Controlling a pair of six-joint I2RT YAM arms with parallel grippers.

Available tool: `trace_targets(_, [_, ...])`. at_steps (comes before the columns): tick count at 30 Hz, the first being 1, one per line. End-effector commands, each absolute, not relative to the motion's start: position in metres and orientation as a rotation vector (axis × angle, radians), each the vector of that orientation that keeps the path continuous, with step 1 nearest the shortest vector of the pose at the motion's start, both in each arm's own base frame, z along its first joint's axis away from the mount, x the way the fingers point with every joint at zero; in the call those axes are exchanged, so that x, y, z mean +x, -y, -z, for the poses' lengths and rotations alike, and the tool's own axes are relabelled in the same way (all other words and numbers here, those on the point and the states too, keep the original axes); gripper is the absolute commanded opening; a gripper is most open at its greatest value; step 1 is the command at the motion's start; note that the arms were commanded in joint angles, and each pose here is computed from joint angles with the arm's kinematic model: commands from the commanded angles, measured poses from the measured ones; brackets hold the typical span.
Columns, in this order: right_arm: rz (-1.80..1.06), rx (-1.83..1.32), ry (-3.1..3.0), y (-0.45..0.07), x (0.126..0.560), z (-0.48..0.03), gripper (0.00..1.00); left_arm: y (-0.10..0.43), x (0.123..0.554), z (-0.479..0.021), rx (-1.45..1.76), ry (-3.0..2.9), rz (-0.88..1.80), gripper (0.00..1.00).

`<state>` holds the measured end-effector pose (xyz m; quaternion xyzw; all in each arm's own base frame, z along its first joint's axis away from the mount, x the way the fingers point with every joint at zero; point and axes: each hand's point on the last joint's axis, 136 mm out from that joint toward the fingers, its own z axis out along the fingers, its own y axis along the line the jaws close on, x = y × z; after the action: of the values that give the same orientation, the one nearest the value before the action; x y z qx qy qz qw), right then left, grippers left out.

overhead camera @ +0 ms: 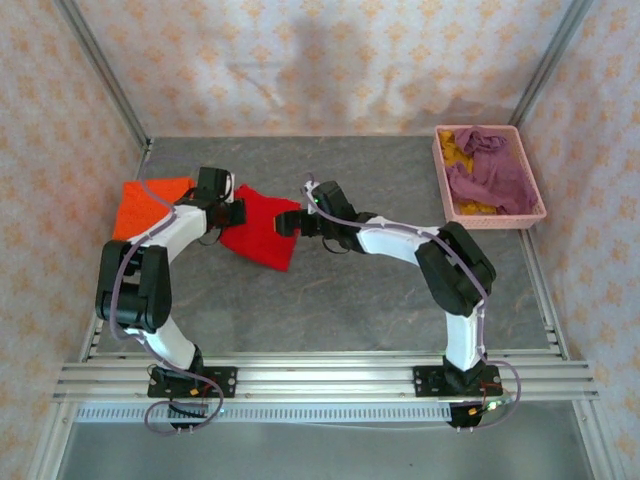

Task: Fold and stack the t-shirts

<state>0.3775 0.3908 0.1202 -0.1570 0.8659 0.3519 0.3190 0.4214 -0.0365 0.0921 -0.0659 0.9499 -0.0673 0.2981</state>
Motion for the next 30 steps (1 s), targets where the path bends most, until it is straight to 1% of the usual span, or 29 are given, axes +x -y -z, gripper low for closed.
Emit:
trace_targets(1, [-1.005,-0.551,-2.103,-0.413,0.370,-0.162,0.99,0.027,0.416,-0.114,-0.118,-2.482,0.073,0.00])
trace_targets(14, [-1.066,-0.680,-1.999,-0.432,0.352,-0.179,0.99,0.004,0.401,-0.136,-0.069,-2.427,-0.105,0.00])
trace_targets(23, [-1.095,-0.797,-1.835,-0.445,0.332,-0.201,1.00,-0.026,0.396,-0.166,-0.049,-2.362,-0.258,0.00])
trace_targets(30, [-1.105,-0.804,-1.816,-0.449,0.334,-0.204,1.00,-0.048,0.393,-0.182,-0.078,-2.357,-0.307,0.00])
